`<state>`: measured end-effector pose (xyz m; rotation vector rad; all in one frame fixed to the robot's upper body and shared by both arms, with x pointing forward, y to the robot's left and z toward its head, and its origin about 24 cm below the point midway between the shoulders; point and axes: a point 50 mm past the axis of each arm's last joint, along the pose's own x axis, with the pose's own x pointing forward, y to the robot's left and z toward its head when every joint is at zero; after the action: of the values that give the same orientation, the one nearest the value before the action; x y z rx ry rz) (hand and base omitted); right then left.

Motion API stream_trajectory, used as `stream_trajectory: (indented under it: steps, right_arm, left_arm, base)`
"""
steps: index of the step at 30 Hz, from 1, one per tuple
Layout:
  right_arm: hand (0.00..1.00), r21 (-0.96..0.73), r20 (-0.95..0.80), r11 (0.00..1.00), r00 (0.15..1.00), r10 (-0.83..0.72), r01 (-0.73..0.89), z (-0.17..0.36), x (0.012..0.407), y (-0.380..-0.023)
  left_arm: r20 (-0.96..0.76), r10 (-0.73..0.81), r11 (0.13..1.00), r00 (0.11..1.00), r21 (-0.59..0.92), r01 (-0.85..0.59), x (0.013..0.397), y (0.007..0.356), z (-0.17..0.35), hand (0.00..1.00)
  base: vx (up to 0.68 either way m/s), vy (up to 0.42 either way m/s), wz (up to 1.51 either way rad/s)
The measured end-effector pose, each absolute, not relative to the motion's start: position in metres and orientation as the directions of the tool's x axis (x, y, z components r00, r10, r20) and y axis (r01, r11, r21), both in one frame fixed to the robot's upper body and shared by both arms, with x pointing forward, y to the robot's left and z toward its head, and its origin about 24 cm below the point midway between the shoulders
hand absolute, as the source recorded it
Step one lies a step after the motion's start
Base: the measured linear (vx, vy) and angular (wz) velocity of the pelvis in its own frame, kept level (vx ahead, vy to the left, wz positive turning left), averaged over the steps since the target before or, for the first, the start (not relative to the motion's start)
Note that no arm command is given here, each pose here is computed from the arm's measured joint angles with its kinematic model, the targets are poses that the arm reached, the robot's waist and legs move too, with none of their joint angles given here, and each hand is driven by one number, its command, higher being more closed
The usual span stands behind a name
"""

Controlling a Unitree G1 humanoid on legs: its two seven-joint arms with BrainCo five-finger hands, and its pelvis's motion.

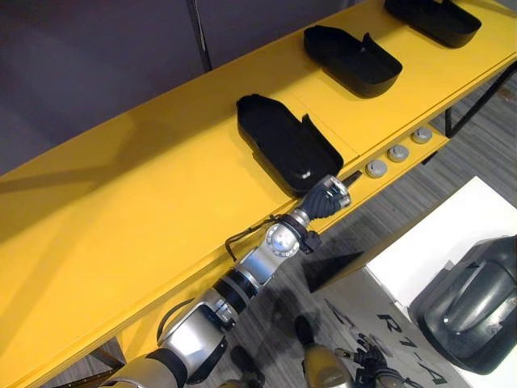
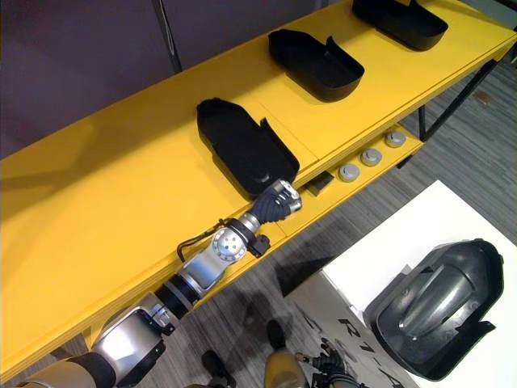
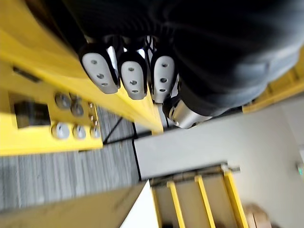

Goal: Walk over and take plastic housings, then place them on the shelf

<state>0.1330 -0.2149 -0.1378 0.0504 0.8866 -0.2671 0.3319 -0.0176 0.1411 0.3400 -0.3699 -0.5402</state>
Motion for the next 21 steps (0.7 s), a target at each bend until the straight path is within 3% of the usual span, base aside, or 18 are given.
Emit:
stream_trajectory:
  steps: [11,21]
  right_arm:
    - [0.00,-0.069,-0.756,0.958,0.611,-0.233,0.280,-0.136,0.135,-0.216]
    - [0.00,-0.077,-0.757,0.955,0.606,-0.243,0.287,-0.136,0.135,-0.216]
  left_arm:
    - [0.303,-0.383,0.894,0.873,0.359,0.267,0.358,0.014,0.161,1.00]
    - [0.323,-0.378,0.902,0.868,0.338,0.268,0.357,0.010,0.167,1.00]
  base:
    - [0.00,0.000,0.00]
    - [0.00,0.000,0.01]
